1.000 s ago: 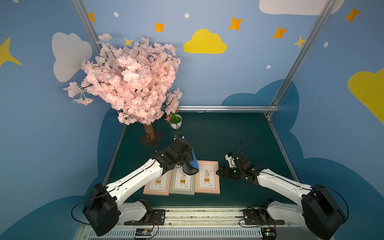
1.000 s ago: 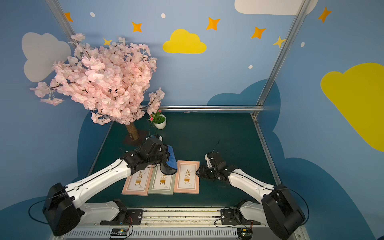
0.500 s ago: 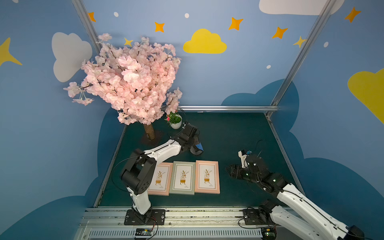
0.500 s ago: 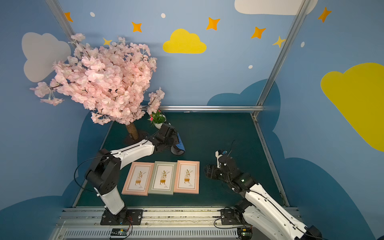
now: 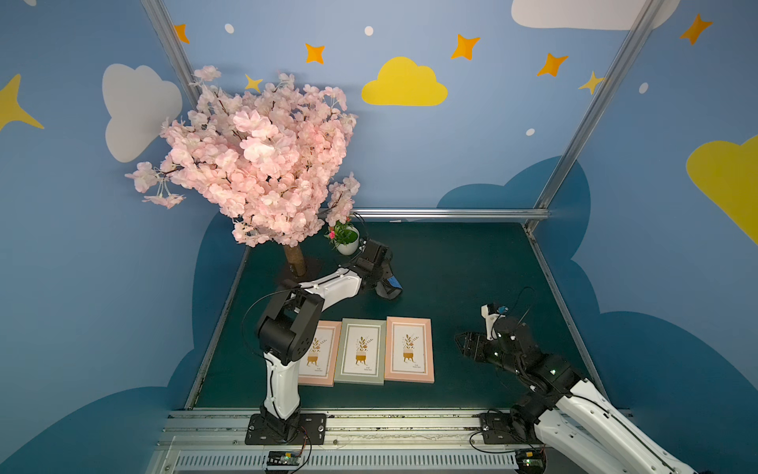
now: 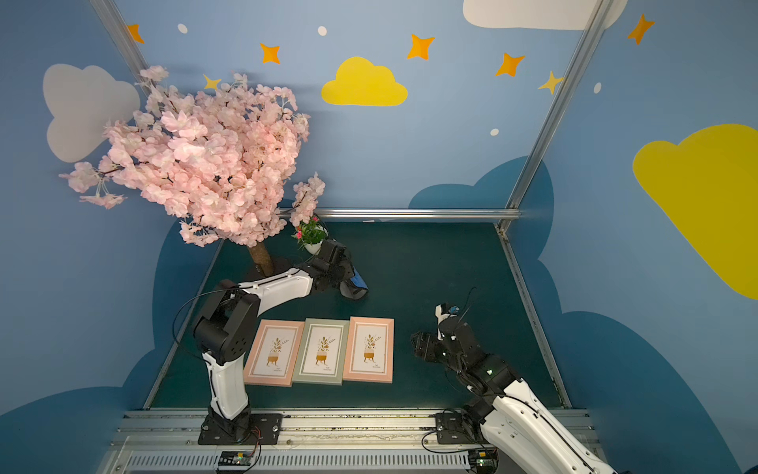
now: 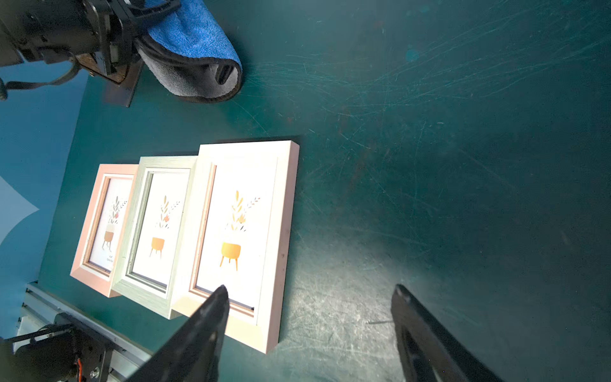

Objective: Wipe the picture frame with a cloth
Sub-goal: Place the cleaning item at the center of the board.

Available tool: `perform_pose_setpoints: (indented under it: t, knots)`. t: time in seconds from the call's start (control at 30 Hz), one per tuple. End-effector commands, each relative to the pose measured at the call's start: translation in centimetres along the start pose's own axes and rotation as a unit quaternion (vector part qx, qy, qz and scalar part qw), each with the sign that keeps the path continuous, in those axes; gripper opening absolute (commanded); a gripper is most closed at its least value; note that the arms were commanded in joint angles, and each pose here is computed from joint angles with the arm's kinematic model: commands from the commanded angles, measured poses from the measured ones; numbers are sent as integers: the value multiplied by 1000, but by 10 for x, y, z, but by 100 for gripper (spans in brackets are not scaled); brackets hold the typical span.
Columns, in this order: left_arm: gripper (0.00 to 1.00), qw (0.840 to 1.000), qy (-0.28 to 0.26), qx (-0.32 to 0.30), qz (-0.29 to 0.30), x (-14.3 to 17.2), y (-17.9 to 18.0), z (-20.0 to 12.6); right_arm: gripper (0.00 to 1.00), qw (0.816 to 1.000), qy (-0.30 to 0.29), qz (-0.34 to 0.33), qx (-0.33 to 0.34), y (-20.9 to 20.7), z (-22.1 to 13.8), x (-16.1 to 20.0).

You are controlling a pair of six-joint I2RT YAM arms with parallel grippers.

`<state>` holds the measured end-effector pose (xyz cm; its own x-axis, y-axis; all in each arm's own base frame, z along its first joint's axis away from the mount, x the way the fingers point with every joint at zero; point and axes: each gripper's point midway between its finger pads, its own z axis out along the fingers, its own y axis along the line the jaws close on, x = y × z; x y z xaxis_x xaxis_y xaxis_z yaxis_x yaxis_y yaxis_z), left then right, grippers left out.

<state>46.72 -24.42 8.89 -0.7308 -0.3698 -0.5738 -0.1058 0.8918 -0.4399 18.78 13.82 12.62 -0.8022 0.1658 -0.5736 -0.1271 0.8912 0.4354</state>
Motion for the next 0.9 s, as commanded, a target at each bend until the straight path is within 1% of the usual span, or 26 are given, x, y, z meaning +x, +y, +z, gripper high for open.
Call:
perform_pose_setpoints:
  t: [0.0,0.1,0.2,0.27,0.33,0.37,0.43,0.47,0.57,0.77,0.8,0.87]
  knots:
    - [46,1000,-8,1,1,-3,1,-9,82,1000,-4,6,12,-5,-1,1]
    - [55,1000,-12,8,2,-4,1,-19,85,1000,-10,4,9,-3,-3,-3]
    - [70,1000,-12,8,-8,-1,4,-34,88,1000,-16,-1,13,-2,-7,-8]
    - [76,1000,-11,12,-15,2,7,-45,89,1000,-20,0,17,-3,-9,-10]
    - [84,1000,-13,20,-17,4,6,-61,91,1000,-26,1,12,-1,-12,-13]
    - [90,1000,-13,22,-17,5,6,-69,91,1000,-28,2,10,0,-13,-14]
    - [99,999,-13,28,-15,5,6,-85,91,999,-35,2,7,2,-17,-18]
    - [100,999,-14,31,-13,6,5,-93,91,999,-37,1,6,3,-19,-20]
    - [100,999,-16,42,-13,7,7,-118,91,999,-47,-2,4,7,-27,-27]
    - [100,996,-47,74,-2,0,11,-187,91,996,-90,-17,-13,17,-55,-47]
    - [100,995,-53,80,3,0,12,-199,91,995,-92,-22,-4,14,-57,-47]
    - [100,994,-60,86,12,1,16,-219,91,993,-114,-28,5,15,-72,-60]
